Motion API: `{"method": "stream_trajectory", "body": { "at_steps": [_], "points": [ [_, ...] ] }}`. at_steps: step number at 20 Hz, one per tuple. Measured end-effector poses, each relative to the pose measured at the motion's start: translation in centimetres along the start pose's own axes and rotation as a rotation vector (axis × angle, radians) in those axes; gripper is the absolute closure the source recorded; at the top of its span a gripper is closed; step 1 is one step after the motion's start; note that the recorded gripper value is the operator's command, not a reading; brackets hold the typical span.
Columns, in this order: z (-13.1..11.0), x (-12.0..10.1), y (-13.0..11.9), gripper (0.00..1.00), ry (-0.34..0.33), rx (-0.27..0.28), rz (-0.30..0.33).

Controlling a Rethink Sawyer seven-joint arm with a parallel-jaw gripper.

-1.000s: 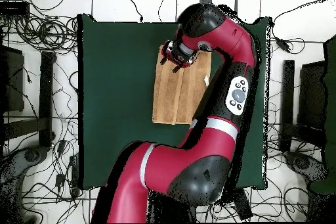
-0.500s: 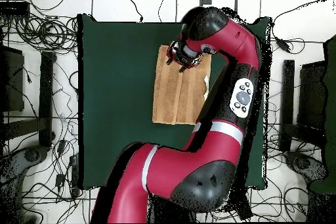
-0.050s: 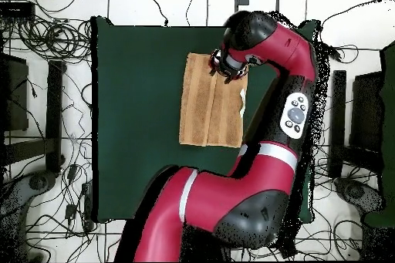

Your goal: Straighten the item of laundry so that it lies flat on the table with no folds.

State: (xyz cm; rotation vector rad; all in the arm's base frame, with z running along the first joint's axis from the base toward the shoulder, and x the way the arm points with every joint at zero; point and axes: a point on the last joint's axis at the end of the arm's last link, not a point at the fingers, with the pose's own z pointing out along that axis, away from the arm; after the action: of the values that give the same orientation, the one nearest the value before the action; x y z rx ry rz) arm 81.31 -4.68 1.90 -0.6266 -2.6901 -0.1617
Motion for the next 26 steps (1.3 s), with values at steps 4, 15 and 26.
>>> {"method": "stream_trajectory", "body": {
  "at_steps": [4,15,26],
  "points": [
    [0.4,-1.0,-1.0,0.0,-0.011,-0.01,-0.005],
    [4.0,-2.8,-1.5,0.0,-0.006,-0.054,-0.026],
    [6.5,-3.4,-1.7,0.0,0.01,-0.108,-0.032]
  ]
}}
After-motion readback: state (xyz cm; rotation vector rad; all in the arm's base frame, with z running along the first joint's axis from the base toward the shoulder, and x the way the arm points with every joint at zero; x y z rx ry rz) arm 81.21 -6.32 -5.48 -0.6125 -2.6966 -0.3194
